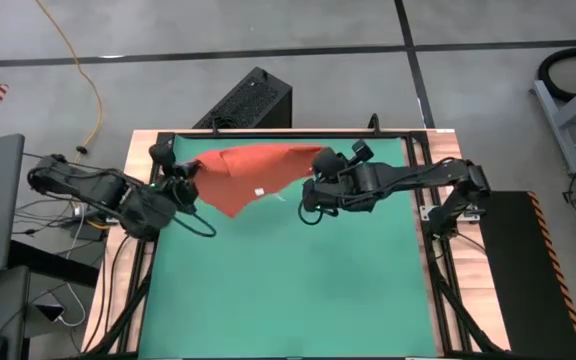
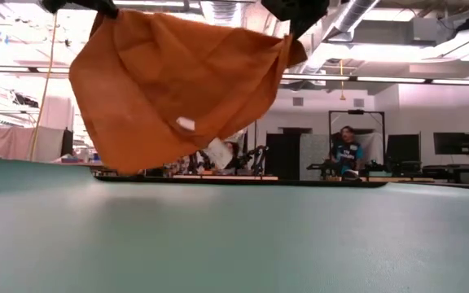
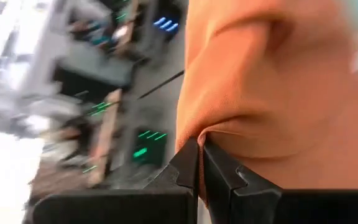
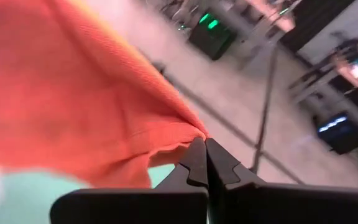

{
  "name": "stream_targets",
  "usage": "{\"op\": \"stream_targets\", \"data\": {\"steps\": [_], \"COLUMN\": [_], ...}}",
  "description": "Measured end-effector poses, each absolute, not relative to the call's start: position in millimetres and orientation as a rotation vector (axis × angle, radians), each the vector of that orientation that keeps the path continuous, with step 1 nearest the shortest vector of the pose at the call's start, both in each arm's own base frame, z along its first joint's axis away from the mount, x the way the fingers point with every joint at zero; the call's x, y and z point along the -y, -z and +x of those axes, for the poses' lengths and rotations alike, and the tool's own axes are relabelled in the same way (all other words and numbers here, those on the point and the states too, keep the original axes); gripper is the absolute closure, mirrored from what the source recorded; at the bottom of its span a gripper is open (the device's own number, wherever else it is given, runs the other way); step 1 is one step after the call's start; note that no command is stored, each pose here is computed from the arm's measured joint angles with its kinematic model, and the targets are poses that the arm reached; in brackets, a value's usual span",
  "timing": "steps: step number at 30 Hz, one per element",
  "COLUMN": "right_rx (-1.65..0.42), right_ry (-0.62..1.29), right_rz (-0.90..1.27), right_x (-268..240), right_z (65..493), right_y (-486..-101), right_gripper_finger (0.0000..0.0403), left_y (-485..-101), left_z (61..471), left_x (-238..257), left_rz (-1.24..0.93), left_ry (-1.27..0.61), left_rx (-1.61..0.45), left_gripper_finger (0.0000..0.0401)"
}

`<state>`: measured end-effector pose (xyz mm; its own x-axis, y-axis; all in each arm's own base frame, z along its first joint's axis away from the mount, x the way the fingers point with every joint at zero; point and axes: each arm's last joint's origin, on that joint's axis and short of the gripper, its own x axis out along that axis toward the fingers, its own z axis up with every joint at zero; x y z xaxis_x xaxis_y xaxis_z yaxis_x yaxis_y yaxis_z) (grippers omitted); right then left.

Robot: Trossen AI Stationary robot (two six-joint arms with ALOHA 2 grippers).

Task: Roll towel into tight, uniform cylinder
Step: Roll the orange towel

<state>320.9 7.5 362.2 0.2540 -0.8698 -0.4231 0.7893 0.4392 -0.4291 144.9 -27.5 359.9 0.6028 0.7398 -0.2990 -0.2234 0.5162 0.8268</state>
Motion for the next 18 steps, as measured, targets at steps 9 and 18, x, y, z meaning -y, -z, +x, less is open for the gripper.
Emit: {"op": "stream_targets", "data": {"steps": [9, 18], "right_rx": [-1.038, -1.221], "right_ry": [0.876, 0.828], "right_rz": [-0.146, -0.269], "right_x": [-46, -92], "right_z": [345, 345], "right_y": [-306, -265], "right_gripper_finger": [0.0395, 0.0318], "left_y": [-324, -276], "left_z": [156, 173], "left_x": [38, 46], "left_rz": [0.520, 0.345], "left_ry": [-0.339, -0.368], "left_rx": [-0.771, -0.831], "left_gripper_finger": [0.0401, 0.0401]}}
